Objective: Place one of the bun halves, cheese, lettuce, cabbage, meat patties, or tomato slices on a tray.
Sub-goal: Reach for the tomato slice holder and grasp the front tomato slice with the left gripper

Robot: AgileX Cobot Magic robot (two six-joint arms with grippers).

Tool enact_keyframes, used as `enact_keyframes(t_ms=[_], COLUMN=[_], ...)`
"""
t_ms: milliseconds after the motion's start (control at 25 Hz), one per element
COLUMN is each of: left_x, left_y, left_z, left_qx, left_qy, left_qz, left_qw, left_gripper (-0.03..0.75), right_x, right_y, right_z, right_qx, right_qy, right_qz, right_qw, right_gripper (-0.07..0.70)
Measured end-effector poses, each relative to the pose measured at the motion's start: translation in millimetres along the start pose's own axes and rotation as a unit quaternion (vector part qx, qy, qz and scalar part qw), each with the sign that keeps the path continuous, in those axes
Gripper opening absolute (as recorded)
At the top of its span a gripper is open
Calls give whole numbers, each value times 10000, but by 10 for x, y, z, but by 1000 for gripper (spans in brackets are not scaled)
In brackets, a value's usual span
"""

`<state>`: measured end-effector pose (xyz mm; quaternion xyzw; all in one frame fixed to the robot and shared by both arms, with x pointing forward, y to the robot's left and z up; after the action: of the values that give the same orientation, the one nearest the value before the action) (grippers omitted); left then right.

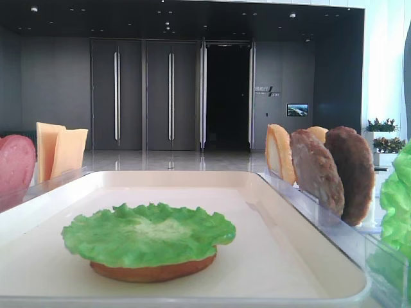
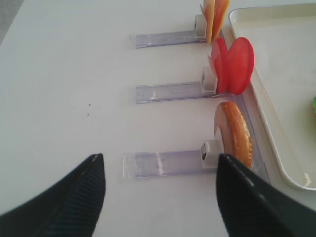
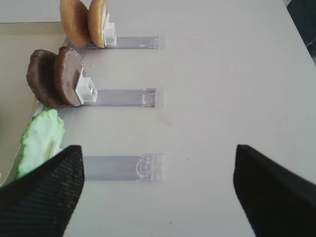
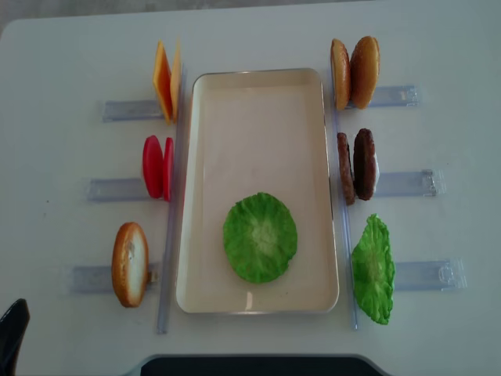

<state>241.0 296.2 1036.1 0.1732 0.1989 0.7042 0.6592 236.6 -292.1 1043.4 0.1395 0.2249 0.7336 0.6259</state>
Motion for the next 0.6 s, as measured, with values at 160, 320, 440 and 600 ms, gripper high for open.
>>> enact_keyframes(t_ms=[160, 320, 440, 600], left_x=[0, 0, 0, 0], left_y=[0, 0, 0, 0], left_z=[0, 0, 0, 0], left_qx=[0, 0, 0, 0], left_qy=[0, 0, 0, 0], left_qz=[0, 0, 0, 0], left_qw=[10000, 10000, 10000, 10000], left_gripper=[534, 529, 489, 435], right_x=[0, 0, 0, 0], right_y=[0, 0, 0, 0], right_z=[0, 0, 0, 0], right_qx=[0, 0, 0, 0], right_qy=[0, 0, 0, 0], right_qz=[0, 0, 0, 0], right_qw=[10000, 10000, 10000, 10000], right_gripper=[584, 584, 584, 584])
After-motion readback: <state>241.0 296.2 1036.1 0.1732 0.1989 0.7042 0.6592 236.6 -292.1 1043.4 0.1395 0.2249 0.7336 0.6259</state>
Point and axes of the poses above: a point on each arm's last joint axis where the gripper is mounted, y pointing back along that axis away from the gripper, x along the wrist's bending axis when the last joint is at zero, z = x × y, the point moved 1 cm from there along -y, pointing out along that axis toward the gripper, and after that the axes turned 7 degrees about y, right-handed, at the moved point
